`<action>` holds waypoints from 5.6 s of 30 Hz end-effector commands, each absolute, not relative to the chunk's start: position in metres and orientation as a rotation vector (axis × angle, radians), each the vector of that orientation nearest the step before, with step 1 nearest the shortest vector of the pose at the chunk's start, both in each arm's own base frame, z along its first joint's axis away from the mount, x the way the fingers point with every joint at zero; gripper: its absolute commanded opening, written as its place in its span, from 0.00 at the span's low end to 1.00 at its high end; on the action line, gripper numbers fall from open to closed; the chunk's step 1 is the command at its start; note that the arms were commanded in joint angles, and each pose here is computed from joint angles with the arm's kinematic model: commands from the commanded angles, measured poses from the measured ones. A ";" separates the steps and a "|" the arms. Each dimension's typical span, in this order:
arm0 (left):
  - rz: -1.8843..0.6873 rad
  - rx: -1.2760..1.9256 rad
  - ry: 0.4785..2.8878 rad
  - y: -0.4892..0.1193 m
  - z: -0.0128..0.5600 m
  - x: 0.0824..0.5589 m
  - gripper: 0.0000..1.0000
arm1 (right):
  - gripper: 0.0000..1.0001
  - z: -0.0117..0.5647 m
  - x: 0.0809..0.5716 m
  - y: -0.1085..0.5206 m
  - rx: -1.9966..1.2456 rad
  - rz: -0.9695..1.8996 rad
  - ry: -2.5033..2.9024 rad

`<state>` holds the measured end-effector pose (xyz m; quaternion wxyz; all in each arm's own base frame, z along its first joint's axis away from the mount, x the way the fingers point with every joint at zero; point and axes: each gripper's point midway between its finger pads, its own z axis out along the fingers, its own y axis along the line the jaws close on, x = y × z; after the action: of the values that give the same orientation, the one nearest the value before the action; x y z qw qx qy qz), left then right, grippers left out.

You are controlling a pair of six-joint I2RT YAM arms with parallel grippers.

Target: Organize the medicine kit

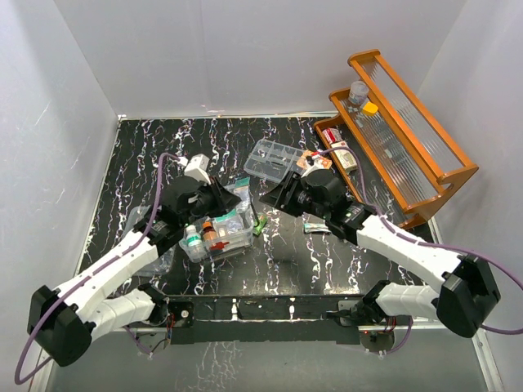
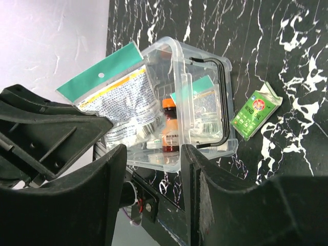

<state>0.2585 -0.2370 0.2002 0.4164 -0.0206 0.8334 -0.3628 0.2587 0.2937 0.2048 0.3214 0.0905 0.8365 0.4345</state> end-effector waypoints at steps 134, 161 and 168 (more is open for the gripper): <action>-0.309 -0.227 1.945 -0.109 0.235 0.258 0.48 | 0.52 0.079 0.304 0.300 0.322 0.527 2.530; -0.252 -0.283 1.877 -0.080 0.231 0.241 0.54 | 0.41 0.042 0.297 0.297 0.463 0.257 2.690; -0.250 -0.285 1.880 -0.080 0.231 0.242 0.54 | 0.40 0.045 0.296 0.288 0.382 0.222 2.679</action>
<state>0.2413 -0.0853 0.2299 0.5701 -0.1132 0.8055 -0.1157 0.2940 0.2971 0.0276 0.1856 0.1540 0.9663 0.0904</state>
